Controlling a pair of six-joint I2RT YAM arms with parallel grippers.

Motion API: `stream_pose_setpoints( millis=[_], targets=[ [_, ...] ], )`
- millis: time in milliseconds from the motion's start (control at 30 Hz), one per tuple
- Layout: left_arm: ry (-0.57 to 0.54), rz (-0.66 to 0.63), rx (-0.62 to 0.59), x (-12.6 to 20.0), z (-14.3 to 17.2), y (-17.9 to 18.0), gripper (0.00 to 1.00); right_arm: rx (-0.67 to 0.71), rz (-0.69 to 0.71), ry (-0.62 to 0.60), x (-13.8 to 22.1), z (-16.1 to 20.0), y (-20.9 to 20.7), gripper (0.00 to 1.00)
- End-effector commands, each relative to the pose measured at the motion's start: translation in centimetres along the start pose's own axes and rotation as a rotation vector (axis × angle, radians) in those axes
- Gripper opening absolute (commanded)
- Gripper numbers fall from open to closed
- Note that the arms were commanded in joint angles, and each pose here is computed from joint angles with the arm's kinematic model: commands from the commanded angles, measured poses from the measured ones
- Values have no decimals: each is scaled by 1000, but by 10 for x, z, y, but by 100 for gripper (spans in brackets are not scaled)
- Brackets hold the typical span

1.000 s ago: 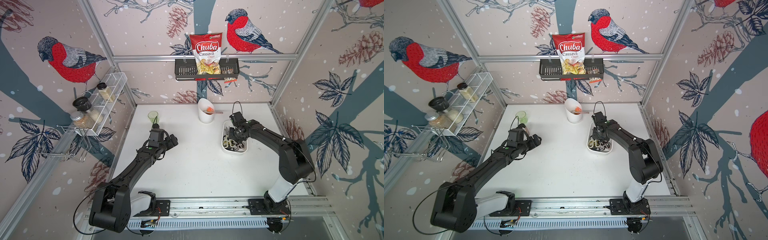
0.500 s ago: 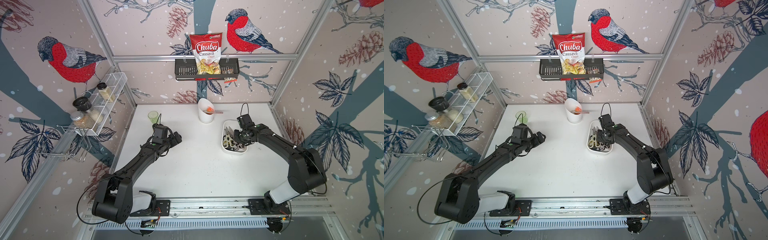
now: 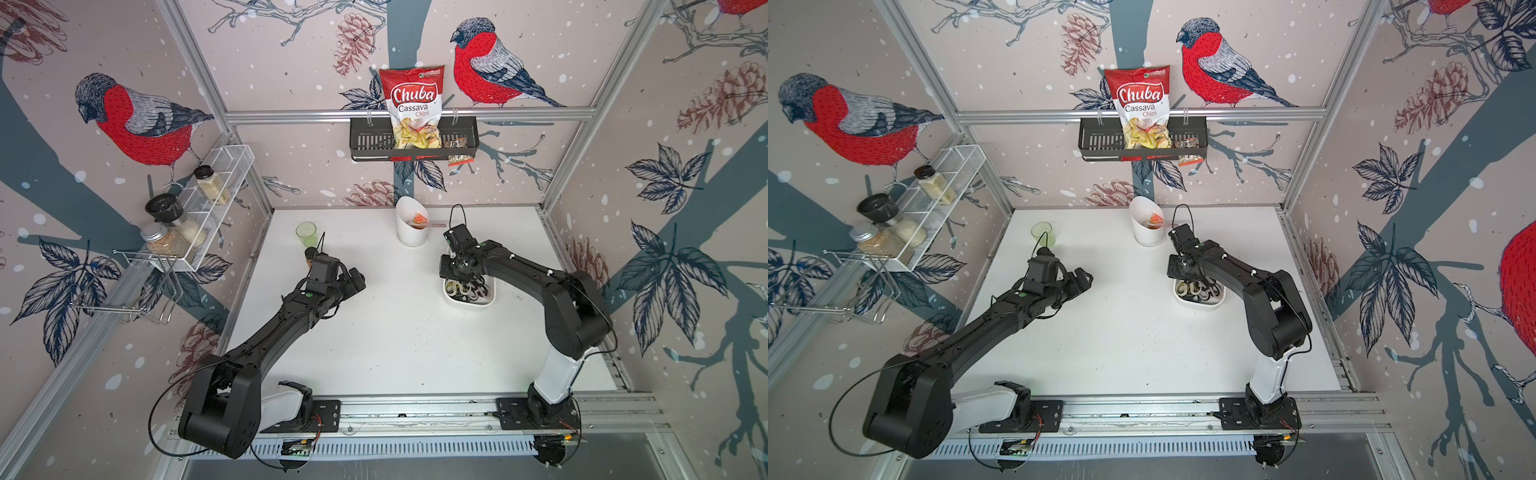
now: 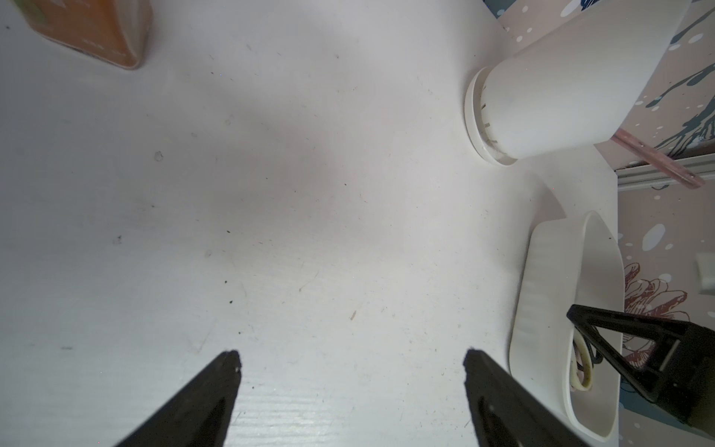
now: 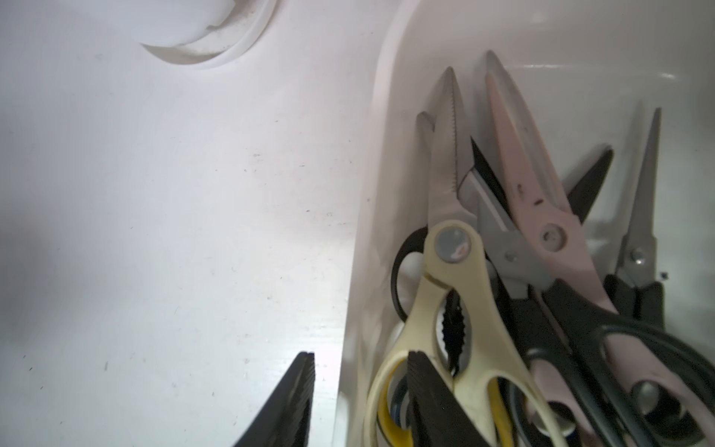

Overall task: Take the scissors out of the storage box
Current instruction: Move the storage box to the center of the board.

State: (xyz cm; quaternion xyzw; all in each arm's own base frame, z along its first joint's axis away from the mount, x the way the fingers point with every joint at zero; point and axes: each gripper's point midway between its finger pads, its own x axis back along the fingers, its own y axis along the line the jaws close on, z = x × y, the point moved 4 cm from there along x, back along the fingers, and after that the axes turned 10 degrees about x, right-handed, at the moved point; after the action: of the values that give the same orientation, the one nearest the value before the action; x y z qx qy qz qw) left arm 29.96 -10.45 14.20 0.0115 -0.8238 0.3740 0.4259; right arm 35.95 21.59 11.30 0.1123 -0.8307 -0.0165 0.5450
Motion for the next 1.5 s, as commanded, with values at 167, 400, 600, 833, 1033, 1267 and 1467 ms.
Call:
stream_pose_setpoints(
  millis=[167, 400, 600, 833, 1033, 1267, 1467],
  targets=[
    [-38, -36, -6, 10, 2, 12, 94, -21, 34, 6, -17, -10, 10, 29],
    [-43, -45, -20, 11, 1, 12, 94, -21, 159, 57, -21, -3, -2, 0],
    [-41, -37, -26, 11, 0, 10, 94, -23, 219, 40, 2, -1, -31, 0],
    [-43, -30, -28, 9, -1, 8, 94, -15, 127, 31, 15, 12, -71, 0],
    [-29, -24, -29, 5, -4, 2, 94, -27, 140, 49, 11, 21, -86, 10],
    [-16, -18, -25, 1, -4, 0, 94, -85, 132, 19, 37, 21, -93, 47],
    [-3, -10, -29, -2, -3, -2, 94, -173, 165, 41, 57, 46, -130, 42]
  ],
)
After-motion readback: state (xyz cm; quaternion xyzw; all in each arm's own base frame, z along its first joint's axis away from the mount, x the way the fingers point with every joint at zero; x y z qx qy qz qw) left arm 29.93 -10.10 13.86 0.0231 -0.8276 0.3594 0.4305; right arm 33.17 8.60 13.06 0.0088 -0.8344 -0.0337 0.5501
